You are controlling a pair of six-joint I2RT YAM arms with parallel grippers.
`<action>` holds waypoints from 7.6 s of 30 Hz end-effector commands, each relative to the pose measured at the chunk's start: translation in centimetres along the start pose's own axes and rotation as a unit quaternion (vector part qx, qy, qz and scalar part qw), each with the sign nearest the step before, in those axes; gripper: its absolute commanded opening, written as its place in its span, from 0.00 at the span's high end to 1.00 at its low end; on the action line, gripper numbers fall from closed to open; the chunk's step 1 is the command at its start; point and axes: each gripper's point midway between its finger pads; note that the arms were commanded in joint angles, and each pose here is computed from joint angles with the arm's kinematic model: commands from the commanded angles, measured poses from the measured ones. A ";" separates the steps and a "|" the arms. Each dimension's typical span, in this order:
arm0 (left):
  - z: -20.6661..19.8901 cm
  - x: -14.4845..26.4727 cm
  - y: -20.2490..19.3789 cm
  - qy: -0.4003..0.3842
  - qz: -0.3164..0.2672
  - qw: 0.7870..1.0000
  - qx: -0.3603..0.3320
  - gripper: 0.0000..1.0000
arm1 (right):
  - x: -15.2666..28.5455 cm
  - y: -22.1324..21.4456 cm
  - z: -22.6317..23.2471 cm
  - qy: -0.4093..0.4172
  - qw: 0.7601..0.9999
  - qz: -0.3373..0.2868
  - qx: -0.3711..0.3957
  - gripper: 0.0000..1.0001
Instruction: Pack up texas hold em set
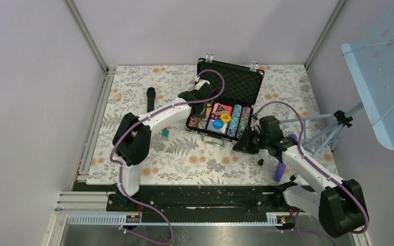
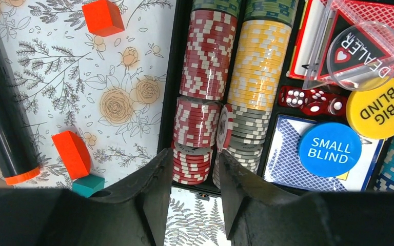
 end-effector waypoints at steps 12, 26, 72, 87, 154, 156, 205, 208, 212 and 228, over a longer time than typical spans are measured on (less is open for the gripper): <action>10.3 10.8 -0.9 -0.062 -0.074 0.987 0.129 0.53 | -0.5 8.1 10.6 0.036 0.996 -0.068 0.045 0.70; 17.8 13.6 -6.6 -0.012 -0.102 0.986 0.131 0.33 | -12.4 12.0 15.5 -0.051 0.997 -0.051 0.008 0.67; 18.9 13.6 -6.8 -0.016 -0.104 0.982 0.156 0.33 | -17.9 11.8 11.1 -0.183 0.982 -0.023 0.051 0.83; 19.2 13.4 -7.0 -0.009 -0.102 0.982 0.157 0.33 | -13.8 13.9 14.8 -0.144 0.984 -0.069 0.076 1.00; 23.3 14.8 -7.0 0.084 -0.177 0.968 0.160 0.10 | -17.9 9.2 14.4 -0.020 0.777 0.083 0.623 1.00; 23.3 14.7 -7.0 0.084 -0.176 0.968 0.159 0.10 | -18.0 9.8 14.3 -0.034 0.770 0.071 0.633 1.00; 22.6 14.3 -7.0 0.068 -0.181 0.971 0.141 0.09 | -17.0 10.2 16.7 -0.011 0.756 0.065 0.651 1.00; 22.6 14.3 -7.0 0.068 -0.180 0.971 0.141 0.09 | -16.2 8.7 17.8 0.038 0.757 0.077 0.647 1.00; 22.7 14.3 -7.1 0.068 -0.180 0.971 0.142 0.09 | -16.0 7.6 17.7 0.058 0.757 0.093 0.644 1.00; 22.6 14.2 -7.1 0.067 -0.179 0.971 0.140 0.08 | -17.8 9.5 13.8 -0.039 0.742 0.101 0.662 1.00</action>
Point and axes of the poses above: each gripper's point midway between its finger pads, its own x axis back along the fingers, its own z axis along the line the jaws close on, y = z × x, and after that the axes turned 6 degrees about -x, right-handed
